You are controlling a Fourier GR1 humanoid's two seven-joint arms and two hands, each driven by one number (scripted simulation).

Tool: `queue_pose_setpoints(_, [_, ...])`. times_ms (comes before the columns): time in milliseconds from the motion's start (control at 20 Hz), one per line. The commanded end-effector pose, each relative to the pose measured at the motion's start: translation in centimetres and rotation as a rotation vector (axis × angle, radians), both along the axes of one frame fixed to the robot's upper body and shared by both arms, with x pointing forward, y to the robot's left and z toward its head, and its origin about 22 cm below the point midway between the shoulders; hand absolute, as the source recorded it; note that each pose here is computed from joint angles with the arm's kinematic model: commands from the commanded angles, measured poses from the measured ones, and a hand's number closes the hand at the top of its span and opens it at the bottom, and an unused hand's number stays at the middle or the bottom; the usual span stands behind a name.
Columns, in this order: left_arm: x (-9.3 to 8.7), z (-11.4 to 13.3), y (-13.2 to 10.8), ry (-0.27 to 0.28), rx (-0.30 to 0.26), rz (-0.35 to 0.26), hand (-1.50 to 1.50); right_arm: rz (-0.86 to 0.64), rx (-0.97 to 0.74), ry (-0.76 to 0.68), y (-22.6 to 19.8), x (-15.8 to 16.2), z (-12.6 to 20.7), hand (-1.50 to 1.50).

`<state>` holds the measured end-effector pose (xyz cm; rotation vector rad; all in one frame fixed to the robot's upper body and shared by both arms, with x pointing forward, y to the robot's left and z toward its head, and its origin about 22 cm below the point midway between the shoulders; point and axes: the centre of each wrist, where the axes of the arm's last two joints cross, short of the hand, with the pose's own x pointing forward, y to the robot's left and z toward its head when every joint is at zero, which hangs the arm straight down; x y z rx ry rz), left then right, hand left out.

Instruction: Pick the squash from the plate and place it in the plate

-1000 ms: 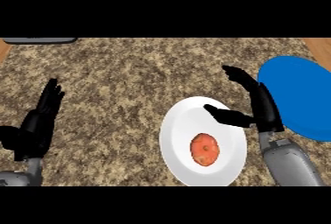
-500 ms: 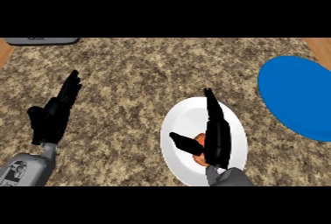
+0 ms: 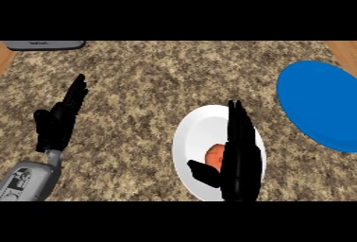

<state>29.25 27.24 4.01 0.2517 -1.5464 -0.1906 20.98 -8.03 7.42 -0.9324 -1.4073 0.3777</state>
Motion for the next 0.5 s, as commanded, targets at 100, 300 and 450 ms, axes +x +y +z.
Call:
queue_pose_setpoints(100, [0.3,-0.4,-1.7,0.003,-0.004,-0.03,0.0,-0.055,-0.112,0.32,0.2,-1.4,3.5,-1.5])
queue_pose_setpoints(300, [0.2,-0.7,-1.1,0.01,0.005,-0.035,0.0,-0.079,-0.13,0.419,-0.2,-2.0,5.3,-1.5])
queue_pose_setpoints(450, [0.1,-0.5,-0.7,-0.014,0.009,-0.025,0.0,-0.081,-0.106,0.468,-2.0,-1.5,6.7,-1.5])
